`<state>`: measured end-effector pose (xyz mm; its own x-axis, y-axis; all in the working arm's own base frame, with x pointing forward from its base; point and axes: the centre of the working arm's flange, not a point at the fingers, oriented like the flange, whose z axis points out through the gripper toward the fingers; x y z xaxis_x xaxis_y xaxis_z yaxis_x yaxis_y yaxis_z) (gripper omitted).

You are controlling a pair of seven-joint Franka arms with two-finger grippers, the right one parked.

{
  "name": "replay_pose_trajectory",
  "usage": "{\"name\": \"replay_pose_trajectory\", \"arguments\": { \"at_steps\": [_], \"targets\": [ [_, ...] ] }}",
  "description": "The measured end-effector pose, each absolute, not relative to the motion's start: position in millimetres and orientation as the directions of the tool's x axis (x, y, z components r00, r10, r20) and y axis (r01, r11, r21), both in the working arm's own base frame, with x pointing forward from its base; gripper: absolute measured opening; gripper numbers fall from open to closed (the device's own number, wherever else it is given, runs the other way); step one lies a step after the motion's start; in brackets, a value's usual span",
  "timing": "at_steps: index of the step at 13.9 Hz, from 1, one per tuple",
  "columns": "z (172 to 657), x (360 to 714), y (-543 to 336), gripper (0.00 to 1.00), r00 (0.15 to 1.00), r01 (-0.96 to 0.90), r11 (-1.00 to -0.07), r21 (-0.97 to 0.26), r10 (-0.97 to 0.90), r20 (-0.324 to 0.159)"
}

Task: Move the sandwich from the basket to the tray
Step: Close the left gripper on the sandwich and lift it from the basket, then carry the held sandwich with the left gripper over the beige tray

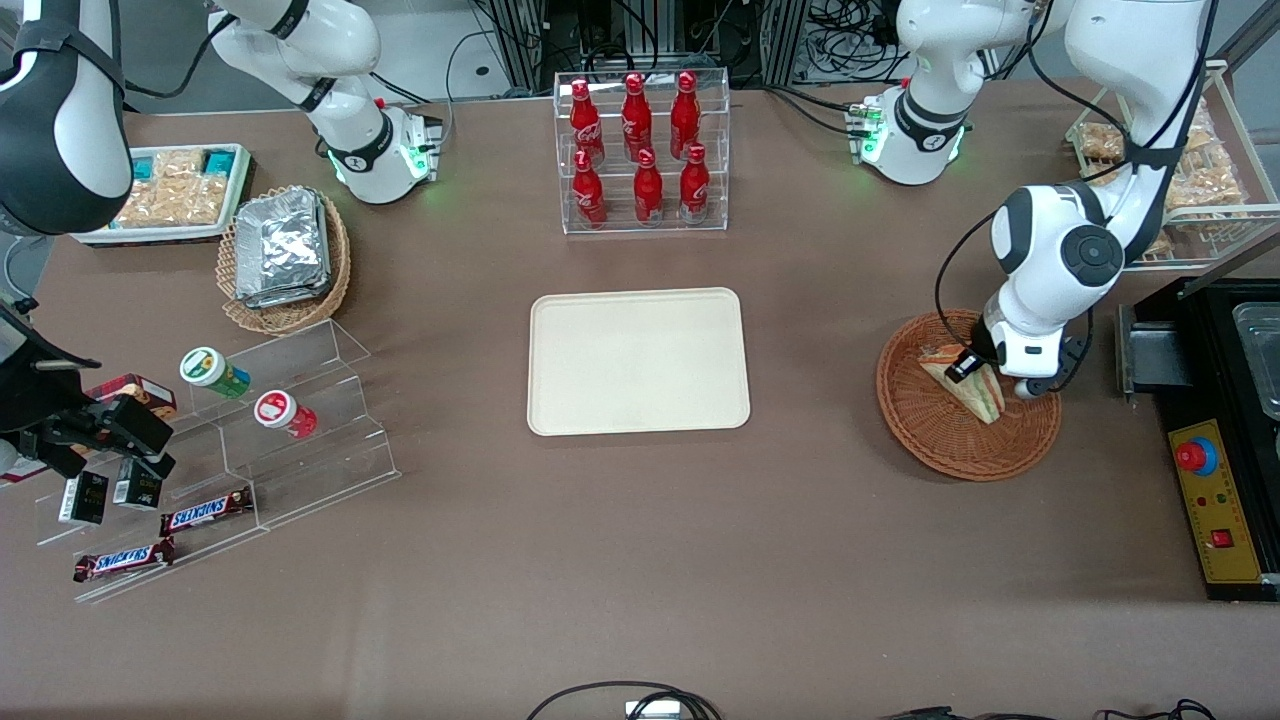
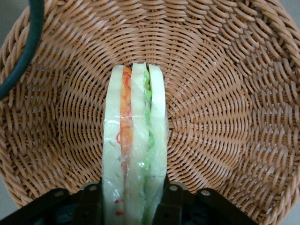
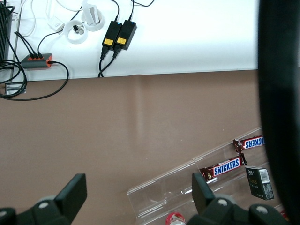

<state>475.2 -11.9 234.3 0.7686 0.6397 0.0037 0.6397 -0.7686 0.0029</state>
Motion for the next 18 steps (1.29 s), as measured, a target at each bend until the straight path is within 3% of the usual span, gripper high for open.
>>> {"name": "replay_pose_trajectory", "arguments": {
  "at_steps": [2,5,10,15,18],
  "targets": [
    [236,476,-11,0.23,0.768,0.641,-0.768,0.005,0.641,0.007],
    [255,481,-10,0.23,0.777,0.629,-0.777,-0.009,0.629,0.011],
    [333,502,-14,0.17,0.848,0.530,-0.847,-0.045,0.530,0.026],
    [403,529,-71,0.17,0.954,0.299,-0.952,-0.063,0.299,0.023],
    [415,523,-134,0.17,0.985,0.170,-0.984,-0.056,0.168,0.039]
  ]
}}
